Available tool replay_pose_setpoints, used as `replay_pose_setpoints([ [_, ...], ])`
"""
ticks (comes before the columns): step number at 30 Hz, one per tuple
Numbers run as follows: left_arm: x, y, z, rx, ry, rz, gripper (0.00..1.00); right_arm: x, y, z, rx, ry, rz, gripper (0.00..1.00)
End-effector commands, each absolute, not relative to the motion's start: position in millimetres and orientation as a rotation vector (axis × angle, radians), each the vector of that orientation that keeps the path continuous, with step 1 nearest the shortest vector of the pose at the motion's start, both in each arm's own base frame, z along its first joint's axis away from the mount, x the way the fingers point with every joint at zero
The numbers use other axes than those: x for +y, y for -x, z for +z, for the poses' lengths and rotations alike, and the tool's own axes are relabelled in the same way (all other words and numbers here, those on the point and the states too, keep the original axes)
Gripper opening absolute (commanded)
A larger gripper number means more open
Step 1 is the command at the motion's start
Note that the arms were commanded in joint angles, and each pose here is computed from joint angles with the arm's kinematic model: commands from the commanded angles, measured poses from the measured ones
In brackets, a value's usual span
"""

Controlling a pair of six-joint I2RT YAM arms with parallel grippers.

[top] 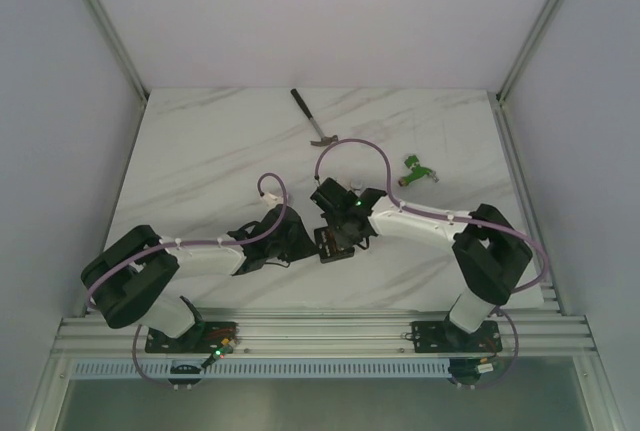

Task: Snap on the fuse box
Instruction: Install the fuse at the fuse box base.

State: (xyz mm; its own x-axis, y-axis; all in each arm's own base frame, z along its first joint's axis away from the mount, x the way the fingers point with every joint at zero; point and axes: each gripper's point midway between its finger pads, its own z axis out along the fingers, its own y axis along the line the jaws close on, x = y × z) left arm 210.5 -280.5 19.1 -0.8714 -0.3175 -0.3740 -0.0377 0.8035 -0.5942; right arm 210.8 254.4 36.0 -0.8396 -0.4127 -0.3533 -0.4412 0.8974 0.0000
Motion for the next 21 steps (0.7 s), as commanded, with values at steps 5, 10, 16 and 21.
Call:
replay_pose_setpoints([
  [5,-274.9,-211.3,10.8,2.533,0.286,-0.769,0.30,169.7,-147.4,-59.1,3.054,0.804,-0.311,0.00],
  [10,-271.3,-213.3,10.2,2.524,0.301,-0.753,0.29,195.7,-145.8,-51.6,3.040,0.808,-0.105,0.00],
  [16,-266.3,-216.4,12.7,2.506,0.319,-0.745,0.29,240.4,-175.4,-23.6,2.885,0.783,0.055,0.00],
  [21,-261.4,-219.9,19.7,2.476,0.327,-0.737,0.30,263.8,-210.3,20.1,2.711,0.697,0.119,0.00],
])
